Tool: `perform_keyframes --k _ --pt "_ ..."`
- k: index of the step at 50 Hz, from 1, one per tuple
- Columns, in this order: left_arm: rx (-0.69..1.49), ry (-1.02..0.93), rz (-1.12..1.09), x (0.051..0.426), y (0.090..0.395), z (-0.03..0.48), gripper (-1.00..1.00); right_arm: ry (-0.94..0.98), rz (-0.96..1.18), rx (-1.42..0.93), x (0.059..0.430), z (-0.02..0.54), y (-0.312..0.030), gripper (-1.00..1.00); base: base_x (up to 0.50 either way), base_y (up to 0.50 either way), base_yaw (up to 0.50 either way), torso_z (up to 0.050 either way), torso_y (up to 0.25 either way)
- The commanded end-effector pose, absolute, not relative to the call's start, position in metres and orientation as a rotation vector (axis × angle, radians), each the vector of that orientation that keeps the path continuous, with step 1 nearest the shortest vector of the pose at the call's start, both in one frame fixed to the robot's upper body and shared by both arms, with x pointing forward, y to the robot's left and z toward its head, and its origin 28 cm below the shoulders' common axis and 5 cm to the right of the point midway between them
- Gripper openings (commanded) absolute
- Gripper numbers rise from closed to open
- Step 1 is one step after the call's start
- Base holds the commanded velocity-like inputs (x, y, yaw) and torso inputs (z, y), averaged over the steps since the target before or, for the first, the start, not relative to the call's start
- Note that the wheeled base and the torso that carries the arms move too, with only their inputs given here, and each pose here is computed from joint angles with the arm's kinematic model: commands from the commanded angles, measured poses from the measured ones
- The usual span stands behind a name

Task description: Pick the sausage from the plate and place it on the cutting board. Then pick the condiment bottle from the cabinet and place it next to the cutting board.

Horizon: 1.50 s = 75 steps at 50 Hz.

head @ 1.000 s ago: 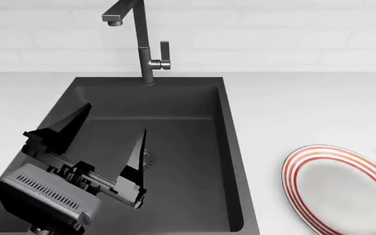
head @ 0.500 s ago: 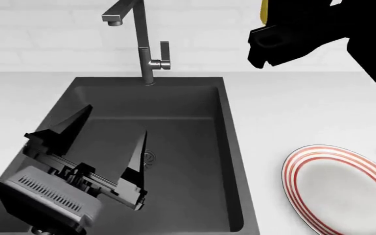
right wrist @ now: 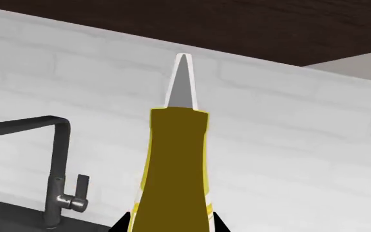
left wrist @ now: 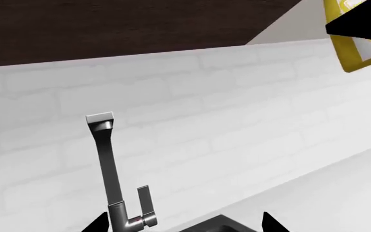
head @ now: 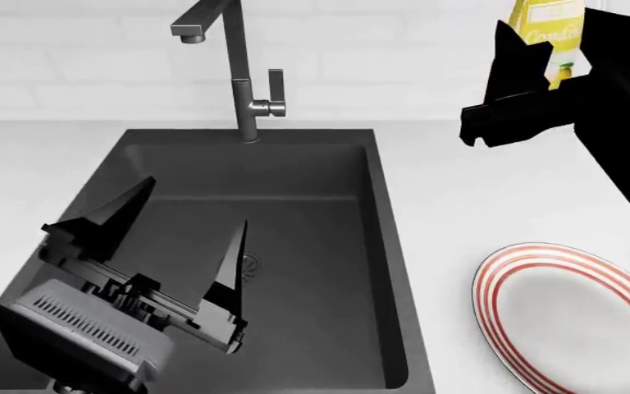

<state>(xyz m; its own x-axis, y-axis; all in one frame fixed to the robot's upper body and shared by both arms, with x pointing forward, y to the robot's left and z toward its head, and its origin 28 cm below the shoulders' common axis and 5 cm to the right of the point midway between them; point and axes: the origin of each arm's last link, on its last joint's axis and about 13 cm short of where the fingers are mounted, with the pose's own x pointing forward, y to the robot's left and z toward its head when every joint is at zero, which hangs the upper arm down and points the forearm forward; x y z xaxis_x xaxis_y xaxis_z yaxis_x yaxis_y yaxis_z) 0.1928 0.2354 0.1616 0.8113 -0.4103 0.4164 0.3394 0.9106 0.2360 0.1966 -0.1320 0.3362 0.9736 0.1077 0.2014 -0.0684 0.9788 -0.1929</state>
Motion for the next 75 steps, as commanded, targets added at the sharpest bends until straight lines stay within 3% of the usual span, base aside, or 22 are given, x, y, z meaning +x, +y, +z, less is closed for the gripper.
perform_keyframes --k 1,13,31,43,61,75 --pt "0.159 -0.479 -0.401 0.192 0.235 0.162 1.0 -0.145 -0.069 -0.256 0.221 0.325 -0.155 -1.0 0.0 0.0 0.0 0.0 0.0" --pt "0.172 -0.476 -0.402 0.193 0.234 0.161 1.0 -0.074 -0.283 -0.383 0.267 0.287 -0.176 -1.0 0.0 0.0 0.0 0.0 0.0" --pt "0.181 -0.483 -0.397 0.192 0.234 0.16 1.0 0.057 -0.362 -0.387 0.247 0.264 -0.184 -1.0 0.0 0.0 0.0 0.0 0.0" --pt "0.188 -0.485 -0.407 0.191 0.233 0.16 1.0 0.153 -0.38 -0.312 0.256 0.248 -0.195 -1.0 0.0 0.0 0.0 0.0 0.001" --pt "0.195 -0.489 -0.411 0.189 0.234 0.158 1.0 0.108 -0.361 -0.256 0.275 0.235 -0.187 -1.0 0.0 0.0 0.0 0.0 0.0" --pt "0.213 -0.491 -0.415 0.188 0.233 0.159 1.0 0.154 -0.448 -0.231 0.276 0.211 -0.2 -1.0 0.0 0.0 0.0 0.0 0.0"
